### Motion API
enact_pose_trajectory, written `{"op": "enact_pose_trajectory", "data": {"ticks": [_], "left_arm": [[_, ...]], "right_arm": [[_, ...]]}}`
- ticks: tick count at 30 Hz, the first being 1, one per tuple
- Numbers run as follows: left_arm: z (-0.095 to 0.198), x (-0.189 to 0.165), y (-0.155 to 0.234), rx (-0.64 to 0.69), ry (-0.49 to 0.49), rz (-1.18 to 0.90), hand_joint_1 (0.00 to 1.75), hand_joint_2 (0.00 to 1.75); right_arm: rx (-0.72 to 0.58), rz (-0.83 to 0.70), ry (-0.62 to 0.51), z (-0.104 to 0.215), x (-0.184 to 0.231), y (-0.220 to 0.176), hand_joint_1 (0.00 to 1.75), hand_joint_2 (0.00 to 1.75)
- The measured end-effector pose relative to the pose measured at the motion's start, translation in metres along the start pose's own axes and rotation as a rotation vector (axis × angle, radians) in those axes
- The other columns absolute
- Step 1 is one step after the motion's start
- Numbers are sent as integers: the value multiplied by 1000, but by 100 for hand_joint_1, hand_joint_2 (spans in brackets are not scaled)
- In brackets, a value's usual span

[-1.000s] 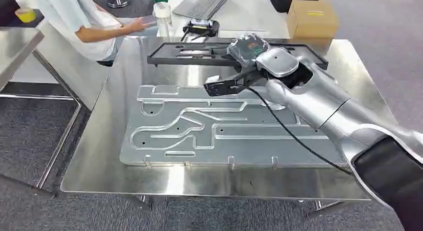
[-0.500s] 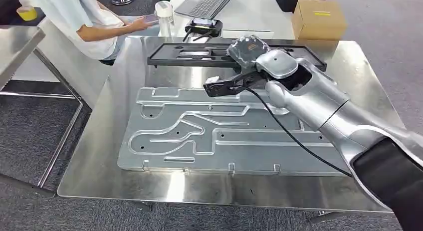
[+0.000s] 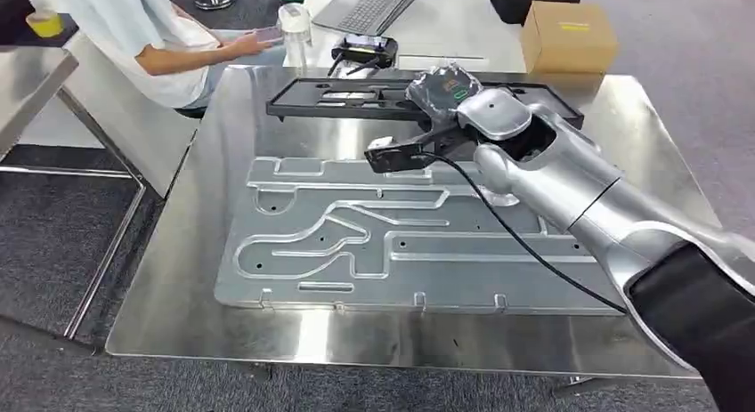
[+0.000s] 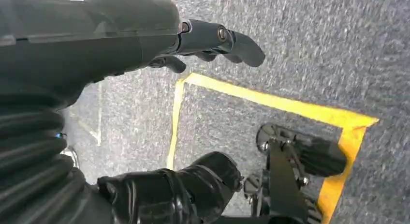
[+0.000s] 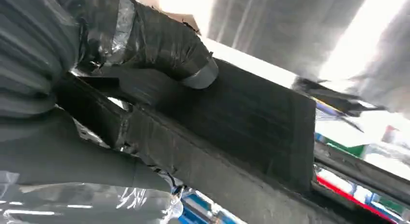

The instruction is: Take the parts from the cabinet and place them on the table.

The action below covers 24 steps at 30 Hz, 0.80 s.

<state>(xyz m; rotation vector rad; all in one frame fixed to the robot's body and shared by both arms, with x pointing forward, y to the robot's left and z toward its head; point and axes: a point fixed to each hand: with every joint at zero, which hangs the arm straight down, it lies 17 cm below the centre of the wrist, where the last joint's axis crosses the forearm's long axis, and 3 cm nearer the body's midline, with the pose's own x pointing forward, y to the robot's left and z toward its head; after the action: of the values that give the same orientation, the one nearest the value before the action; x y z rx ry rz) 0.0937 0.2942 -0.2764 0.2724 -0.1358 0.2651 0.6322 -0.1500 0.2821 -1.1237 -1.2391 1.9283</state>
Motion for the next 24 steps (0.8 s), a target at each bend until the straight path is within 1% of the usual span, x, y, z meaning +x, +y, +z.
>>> {"op": "enact_pose_trajectory", "data": {"ticks": [4, 6, 9, 14, 17, 20, 24], "left_arm": [[0, 0, 2, 10, 1, -8, 0, 175], [0, 0, 2, 13, 2, -10, 0, 175], [-1, 1, 3, 17, -1, -14, 0, 175], [0, 0, 3, 21, -1, -15, 0, 175], [0, 1, 3, 24, -8, -15, 0, 175], [0, 1, 1, 19, -14, -14, 0, 175], [1, 0, 0, 15, -13, -7, 0, 175]], "right_arm": [[-18, -60, -13, 0, 5, 2, 175, 175], [-31, -82, -28, -2, 16, 16, 175, 175], [1, -108, -46, -1, 32, 47, 175, 175], [-7, -136, -60, -2, 44, 55, 175, 175], [11, -157, -72, -1, 54, 70, 175, 175], [-2, -212, -75, 0, 61, 75, 175, 175], [29, -269, -84, 4, 76, 102, 175, 175]]}}
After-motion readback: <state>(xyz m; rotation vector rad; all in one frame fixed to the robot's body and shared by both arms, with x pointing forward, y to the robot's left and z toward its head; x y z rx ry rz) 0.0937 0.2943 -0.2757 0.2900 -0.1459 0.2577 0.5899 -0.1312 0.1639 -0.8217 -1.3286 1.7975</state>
